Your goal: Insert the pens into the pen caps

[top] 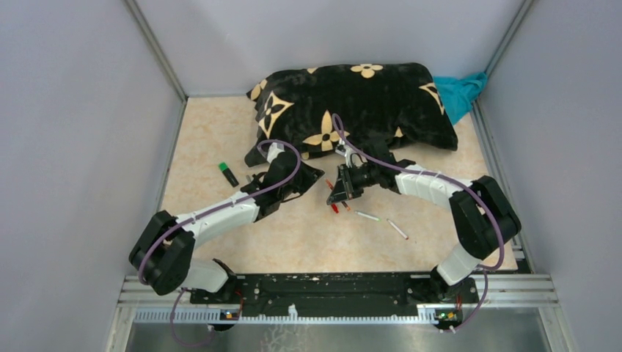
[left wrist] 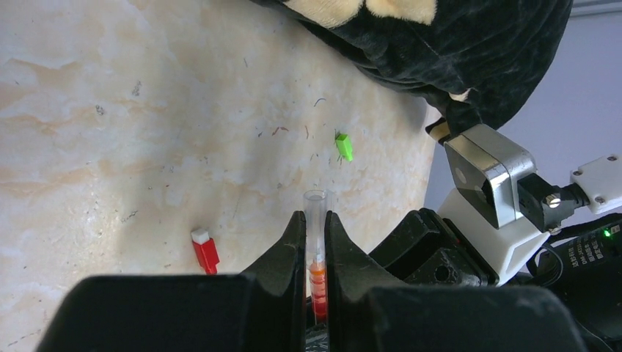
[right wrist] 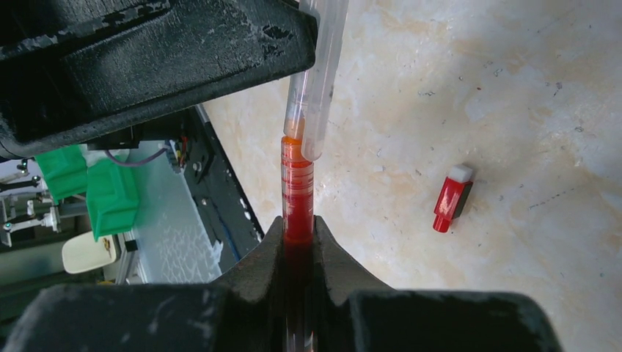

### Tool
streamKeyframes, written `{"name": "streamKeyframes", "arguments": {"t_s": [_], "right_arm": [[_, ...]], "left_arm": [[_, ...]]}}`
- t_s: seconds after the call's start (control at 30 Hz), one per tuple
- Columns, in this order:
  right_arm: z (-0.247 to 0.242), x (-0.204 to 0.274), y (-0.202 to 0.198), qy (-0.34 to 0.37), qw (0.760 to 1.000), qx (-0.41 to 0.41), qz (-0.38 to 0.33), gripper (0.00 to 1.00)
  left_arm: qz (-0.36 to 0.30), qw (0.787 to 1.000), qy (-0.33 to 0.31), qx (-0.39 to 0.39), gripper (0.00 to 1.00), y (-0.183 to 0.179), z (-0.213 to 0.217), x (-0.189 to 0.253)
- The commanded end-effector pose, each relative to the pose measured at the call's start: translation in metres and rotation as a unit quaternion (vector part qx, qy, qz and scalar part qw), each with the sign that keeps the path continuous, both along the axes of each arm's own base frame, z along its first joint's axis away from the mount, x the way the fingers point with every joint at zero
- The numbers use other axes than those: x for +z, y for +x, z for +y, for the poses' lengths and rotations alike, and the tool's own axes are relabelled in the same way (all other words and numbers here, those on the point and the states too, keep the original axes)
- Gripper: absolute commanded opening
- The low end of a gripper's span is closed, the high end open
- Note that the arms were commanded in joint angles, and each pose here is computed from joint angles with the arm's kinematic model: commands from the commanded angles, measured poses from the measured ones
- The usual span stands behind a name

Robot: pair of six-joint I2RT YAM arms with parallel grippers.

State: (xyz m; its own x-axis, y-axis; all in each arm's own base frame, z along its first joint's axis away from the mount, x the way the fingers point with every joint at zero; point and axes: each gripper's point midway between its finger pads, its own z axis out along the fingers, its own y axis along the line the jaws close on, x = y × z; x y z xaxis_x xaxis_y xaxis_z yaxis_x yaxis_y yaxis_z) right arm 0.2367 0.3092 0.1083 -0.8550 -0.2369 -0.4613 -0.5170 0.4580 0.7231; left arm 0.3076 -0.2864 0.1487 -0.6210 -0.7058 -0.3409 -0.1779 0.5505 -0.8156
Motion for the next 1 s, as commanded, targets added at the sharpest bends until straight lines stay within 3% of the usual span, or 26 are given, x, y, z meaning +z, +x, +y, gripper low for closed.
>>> {"name": "streamKeyframes", "arguments": {"t_s": [0.0,0.67,0.97], "right_arm": [[0.008,0.028,0.027,0.028,0.997,-0.030,-0.063,0.00],[0.006,0.029,0.027,0.055,0.995,-0.070,-0.052,0.00],[0.002,0.025,0.024,0.068,0.992,-0.057,-0.088,0.00]], "left_arm": [[-0.019,0.998,-0.045,-0.042,0.00,-0.015,-0.027,0.037],[-0.026,0.998,-0.042,-0.040,0.01,-0.023,-0.034,0.048],[-0.033,0.997,-0.049,-0.046,0.06,-0.026,-0.037,0.054]]}}
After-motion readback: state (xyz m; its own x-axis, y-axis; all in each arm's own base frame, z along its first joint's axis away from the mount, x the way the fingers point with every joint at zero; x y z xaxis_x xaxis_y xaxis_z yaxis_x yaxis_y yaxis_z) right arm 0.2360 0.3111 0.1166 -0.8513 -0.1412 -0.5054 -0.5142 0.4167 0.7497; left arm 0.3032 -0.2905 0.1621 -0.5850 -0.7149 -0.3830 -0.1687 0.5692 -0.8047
